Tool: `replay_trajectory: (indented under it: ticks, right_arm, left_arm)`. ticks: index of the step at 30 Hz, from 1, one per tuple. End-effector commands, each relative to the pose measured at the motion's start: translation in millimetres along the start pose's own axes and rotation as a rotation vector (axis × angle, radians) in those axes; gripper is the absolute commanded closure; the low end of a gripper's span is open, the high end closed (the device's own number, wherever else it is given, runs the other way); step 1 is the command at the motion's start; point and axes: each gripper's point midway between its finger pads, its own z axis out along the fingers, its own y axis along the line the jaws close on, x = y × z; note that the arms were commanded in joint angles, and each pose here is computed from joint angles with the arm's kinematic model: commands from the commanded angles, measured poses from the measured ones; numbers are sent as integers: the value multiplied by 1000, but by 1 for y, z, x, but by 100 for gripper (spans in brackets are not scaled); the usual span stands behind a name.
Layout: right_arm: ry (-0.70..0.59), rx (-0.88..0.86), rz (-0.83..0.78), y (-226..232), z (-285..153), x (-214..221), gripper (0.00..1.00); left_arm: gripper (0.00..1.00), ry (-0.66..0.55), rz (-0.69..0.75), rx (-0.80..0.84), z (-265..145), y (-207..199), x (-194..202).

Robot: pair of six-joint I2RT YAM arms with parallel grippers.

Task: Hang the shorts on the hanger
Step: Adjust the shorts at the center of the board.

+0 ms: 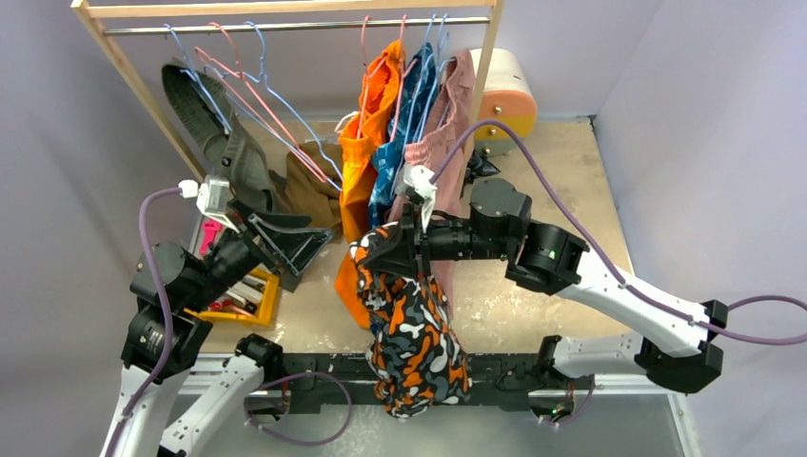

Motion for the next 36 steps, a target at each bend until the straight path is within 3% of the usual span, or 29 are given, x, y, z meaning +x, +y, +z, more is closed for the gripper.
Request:
replay_trajectory:
  ticks: [1,10,21,36]
  right_arm:
    - [-161,143,-51,-21,-15,-25,100]
    - [-224,294,-8,-48,-32,-7,100]
    - [-153,421,18,-70,-47,27,100]
    - [-78,554,71,-101,-56,87,100]
  left_arm:
    - [5,48,54,-10,-12,5,16]
    - [7,162,43,-73,-13,40,59]
    - [7,279,76,-271,-7,110,104]
    - [4,369,27,-471,1,152,121]
